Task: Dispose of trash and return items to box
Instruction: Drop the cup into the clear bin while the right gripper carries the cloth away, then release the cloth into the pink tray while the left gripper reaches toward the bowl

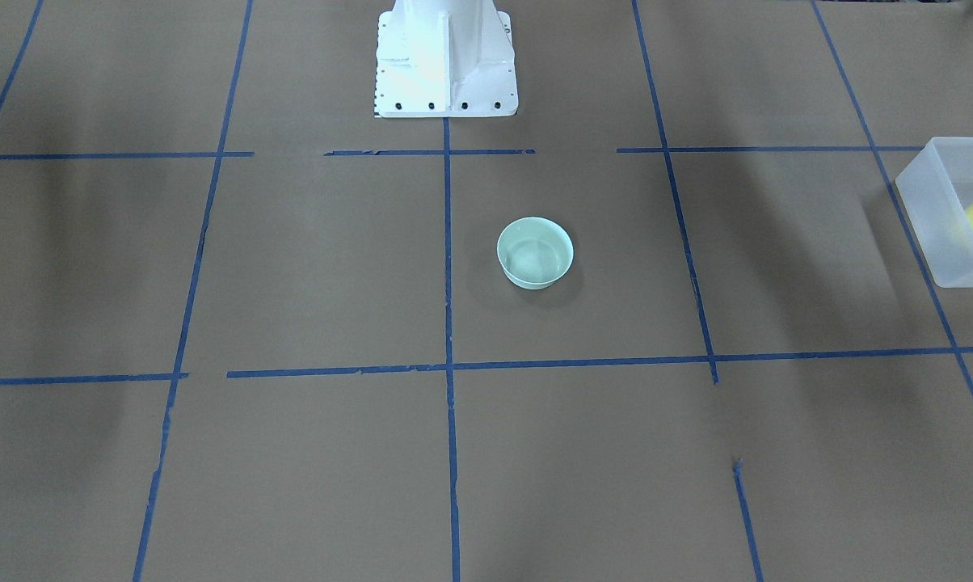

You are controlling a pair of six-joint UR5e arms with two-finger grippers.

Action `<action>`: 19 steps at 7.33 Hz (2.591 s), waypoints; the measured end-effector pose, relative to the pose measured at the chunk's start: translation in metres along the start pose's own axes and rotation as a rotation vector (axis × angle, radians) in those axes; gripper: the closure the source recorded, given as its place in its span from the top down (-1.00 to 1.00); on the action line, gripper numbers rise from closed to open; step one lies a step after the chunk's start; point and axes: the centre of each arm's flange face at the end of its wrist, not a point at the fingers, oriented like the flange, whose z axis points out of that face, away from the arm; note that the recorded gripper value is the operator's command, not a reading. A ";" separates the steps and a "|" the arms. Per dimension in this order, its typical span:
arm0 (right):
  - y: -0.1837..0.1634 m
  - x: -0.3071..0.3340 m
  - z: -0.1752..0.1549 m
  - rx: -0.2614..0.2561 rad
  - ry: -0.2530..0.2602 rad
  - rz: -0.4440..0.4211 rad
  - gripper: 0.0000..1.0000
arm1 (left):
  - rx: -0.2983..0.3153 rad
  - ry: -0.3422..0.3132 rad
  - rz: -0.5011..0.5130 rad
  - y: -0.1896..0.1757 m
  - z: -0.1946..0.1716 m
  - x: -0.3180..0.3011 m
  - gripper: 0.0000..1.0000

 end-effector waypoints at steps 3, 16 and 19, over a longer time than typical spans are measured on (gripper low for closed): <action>0.004 0.059 0.012 -0.017 0.085 -0.113 -1.00 | 0.157 -0.102 -0.093 -0.026 -0.106 0.026 1.00; 0.033 0.361 0.093 -0.437 0.300 -0.215 1.00 | 0.082 0.298 -0.342 -0.099 -0.006 0.413 1.00; -0.002 0.319 0.080 -0.329 0.269 -0.091 1.00 | 0.071 0.311 -0.406 -0.101 0.031 0.504 0.96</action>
